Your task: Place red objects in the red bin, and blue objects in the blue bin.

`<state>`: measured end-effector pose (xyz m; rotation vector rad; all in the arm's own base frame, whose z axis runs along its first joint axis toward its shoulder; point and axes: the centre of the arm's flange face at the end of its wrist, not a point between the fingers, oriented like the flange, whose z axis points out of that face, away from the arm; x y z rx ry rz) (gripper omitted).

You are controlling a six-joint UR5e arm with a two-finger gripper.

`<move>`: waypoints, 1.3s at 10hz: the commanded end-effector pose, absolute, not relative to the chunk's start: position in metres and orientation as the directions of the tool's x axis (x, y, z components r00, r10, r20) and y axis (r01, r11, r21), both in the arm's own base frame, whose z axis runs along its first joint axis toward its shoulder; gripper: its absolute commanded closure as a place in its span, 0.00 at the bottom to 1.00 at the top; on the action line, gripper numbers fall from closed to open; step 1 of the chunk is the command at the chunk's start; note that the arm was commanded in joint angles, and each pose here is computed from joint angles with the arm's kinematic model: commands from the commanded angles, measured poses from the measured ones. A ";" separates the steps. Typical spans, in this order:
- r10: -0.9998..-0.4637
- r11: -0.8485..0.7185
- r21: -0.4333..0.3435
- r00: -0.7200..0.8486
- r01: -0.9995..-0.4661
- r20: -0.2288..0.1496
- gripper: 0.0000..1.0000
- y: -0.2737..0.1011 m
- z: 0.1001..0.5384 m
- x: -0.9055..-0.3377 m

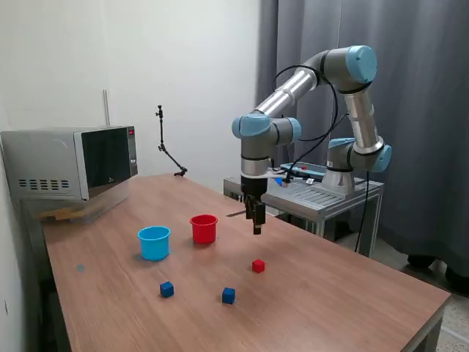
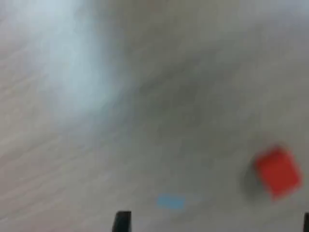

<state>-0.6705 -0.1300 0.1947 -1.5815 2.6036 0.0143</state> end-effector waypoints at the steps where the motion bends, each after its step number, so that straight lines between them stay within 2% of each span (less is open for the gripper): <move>1: -0.982 0.188 -0.130 -0.185 -0.974 -0.036 0.00 -0.170 0.180 -0.642; 2: -0.999 0.037 -0.153 -0.042 -0.988 0.024 0.00 -0.176 0.177 -0.638; 5: -0.995 -0.092 -0.129 0.087 -0.987 0.049 0.00 -0.183 0.190 -0.643; 6: -0.990 -0.133 -0.132 0.127 -0.982 0.052 0.00 -0.192 0.189 -0.640; 9: -0.990 -0.135 -0.144 0.129 -0.980 0.052 0.00 -0.190 0.171 -0.656; 11: -0.990 -0.136 -0.208 0.127 -0.969 0.056 0.00 -0.189 0.136 -0.666; 13: -0.992 -0.123 -0.185 0.115 -0.975 0.052 0.00 -0.187 0.139 -0.681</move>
